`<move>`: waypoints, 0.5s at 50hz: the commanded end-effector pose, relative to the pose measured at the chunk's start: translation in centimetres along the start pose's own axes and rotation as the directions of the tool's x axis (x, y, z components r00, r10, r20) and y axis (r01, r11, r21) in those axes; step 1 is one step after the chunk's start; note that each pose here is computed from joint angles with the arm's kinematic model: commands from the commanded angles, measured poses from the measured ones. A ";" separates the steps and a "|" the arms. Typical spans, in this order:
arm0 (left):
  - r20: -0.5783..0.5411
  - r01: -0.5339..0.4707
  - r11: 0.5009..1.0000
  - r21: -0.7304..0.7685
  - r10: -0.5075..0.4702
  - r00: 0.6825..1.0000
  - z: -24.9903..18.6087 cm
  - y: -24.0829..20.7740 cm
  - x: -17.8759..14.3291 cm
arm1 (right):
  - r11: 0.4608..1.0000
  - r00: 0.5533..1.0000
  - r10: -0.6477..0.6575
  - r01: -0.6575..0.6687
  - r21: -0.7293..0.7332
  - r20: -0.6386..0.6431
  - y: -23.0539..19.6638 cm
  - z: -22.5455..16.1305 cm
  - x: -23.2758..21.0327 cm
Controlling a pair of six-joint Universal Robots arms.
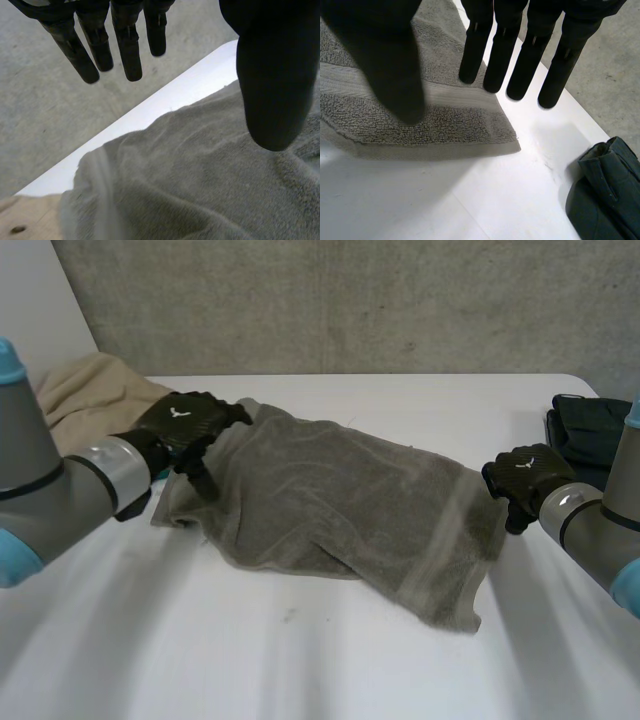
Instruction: Fold the laundry.
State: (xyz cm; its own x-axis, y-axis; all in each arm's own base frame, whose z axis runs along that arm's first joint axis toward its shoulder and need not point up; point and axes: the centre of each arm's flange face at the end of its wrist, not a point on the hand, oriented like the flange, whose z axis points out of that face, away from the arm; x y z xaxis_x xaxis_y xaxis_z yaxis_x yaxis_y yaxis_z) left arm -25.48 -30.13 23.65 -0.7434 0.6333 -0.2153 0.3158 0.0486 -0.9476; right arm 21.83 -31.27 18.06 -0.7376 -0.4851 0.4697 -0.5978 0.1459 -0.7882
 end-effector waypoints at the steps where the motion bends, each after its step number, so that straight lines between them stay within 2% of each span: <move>1: 0.081 0.001 0.996 -0.084 0.006 0.997 -1.1 0.5 -3.0 | 0.998 0.999 0.033 -0.035 0.043 0.039 -2.1 -3.7 -0.9; 4: 0.129 -0.014 0.993 -0.119 0.030 0.991 -1.3 1.0 -4.5 | 0.997 0.995 0.044 -0.050 0.057 0.093 -3.1 -5.8 -1.7; 7: 0.158 -0.020 0.989 -0.149 0.044 0.986 -1.2 1.6 -5.5 | 0.998 0.974 0.040 -0.050 0.037 0.225 -4.0 -9.0 -3.7; 8: 0.170 -0.019 0.985 -0.172 0.049 0.984 -1.0 2.2 -6.0 | 0.999 0.957 0.036 -0.041 0.012 0.288 -4.1 -10.4 -4.5; 12: 0.160 -0.001 0.974 -0.226 0.038 0.986 -0.4 3.9 -6.3 | 0.996 0.914 0.049 -0.015 -0.089 0.402 -3.1 -12.5 -5.9; 17: 0.104 0.009 0.969 -0.248 0.018 0.994 0.6 5.6 -5.6 | 0.993 0.883 0.014 0.042 -0.109 0.470 -1.8 -13.5 -7.8; 25: 0.067 -0.001 0.968 -0.249 0.018 0.998 2.3 7.0 -4.8 | 0.989 0.884 -0.017 0.084 -0.124 0.467 1.1 -12.1 -10.1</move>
State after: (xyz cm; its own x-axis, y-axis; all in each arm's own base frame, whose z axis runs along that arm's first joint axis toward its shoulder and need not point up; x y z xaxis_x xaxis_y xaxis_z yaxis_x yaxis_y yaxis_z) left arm -20.21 -34.09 18.59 -0.7873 0.5638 -0.2494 0.4498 0.2487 -0.8578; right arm 24.54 -15.71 19.94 -0.4999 -0.8383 0.2178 -0.6711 0.2159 -0.7092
